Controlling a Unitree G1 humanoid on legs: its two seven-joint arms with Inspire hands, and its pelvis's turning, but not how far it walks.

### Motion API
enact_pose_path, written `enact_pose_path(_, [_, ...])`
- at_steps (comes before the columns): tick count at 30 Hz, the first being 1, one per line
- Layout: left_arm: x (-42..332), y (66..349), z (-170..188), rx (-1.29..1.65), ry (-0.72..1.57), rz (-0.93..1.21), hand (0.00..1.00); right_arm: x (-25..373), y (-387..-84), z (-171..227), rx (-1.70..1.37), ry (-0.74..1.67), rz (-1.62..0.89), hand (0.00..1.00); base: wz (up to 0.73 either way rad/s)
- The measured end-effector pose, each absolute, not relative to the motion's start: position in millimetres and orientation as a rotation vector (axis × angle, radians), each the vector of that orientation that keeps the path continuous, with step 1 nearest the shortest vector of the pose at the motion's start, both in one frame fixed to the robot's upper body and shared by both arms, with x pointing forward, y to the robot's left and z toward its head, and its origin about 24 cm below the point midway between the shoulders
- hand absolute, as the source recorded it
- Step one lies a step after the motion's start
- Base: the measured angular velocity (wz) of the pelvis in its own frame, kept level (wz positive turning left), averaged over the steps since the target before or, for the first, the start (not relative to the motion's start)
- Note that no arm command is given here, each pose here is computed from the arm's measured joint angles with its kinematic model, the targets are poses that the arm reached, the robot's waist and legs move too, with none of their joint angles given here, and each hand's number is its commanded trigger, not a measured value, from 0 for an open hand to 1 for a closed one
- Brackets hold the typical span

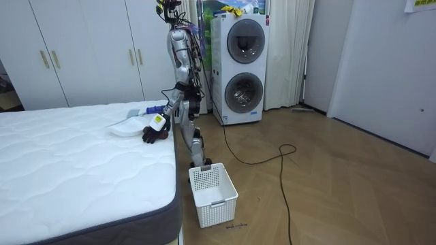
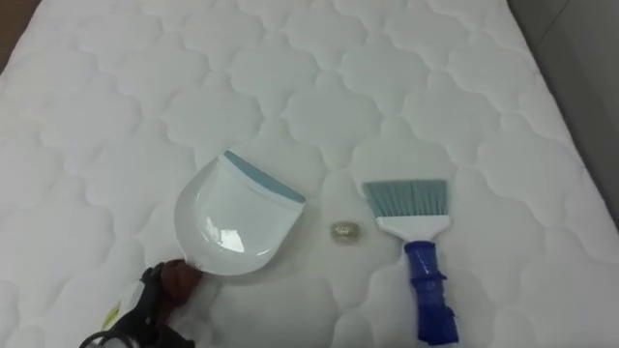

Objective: Clean bed

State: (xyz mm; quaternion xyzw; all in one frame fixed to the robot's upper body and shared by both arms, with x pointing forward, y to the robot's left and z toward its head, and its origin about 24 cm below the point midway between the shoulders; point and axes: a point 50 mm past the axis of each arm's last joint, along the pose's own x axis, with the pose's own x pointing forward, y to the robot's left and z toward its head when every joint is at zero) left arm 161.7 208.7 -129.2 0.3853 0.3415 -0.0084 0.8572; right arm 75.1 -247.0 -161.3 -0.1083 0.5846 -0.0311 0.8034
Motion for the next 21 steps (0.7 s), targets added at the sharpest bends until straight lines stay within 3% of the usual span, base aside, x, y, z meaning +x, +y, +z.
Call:
enact_pose_path(4, [162.3, 204.2, -130.6, 0.812, 0.717, -0.005, 0.00, 76.4, -246.9, -161.2, -0.232, 1.252, -0.065, 0.00, 0.00])
enact_pose_path(5, [162.4, 203.5, -130.8, 0.813, 0.717, -0.003, 0.06, 76.6, -246.9, -161.3, -0.239, 1.254, -0.059, 0.00, 0.00])
enact_pose_path(7, [165.7, 203.0, -130.9, 0.822, 0.716, 0.009, 0.06, 80.2, -246.6, -160.7, -0.249, 1.248, -0.050, 0.00, 0.00])
enact_pose_path(8, [166.6, 202.4, -130.8, 0.823, 0.716, 0.012, 0.53, 82.0, -246.3, -160.5, -0.253, 1.245, -0.047, 0.00, 0.00])
enact_pose_path(9, [167.1, 201.8, -130.9, 0.827, 0.714, 0.024, 0.64, 81.5, -246.1, -160.7, -0.259, 1.249, -0.045, 0.00, 0.00])
enact_pose_path(10, [167.8, 202.0, -130.5, 0.833, 0.709, 0.038, 1.00, 82.3, -245.8, -160.8, -0.269, 1.252, -0.041, 0.00, 0.00])
enact_pose_path(21, [185.6, 221.7, -117.9, 0.933, 0.650, 0.166, 1.00, 87.1, -241.4, -161.3, -0.256, 1.246, -0.068, 0.00, -0.04])
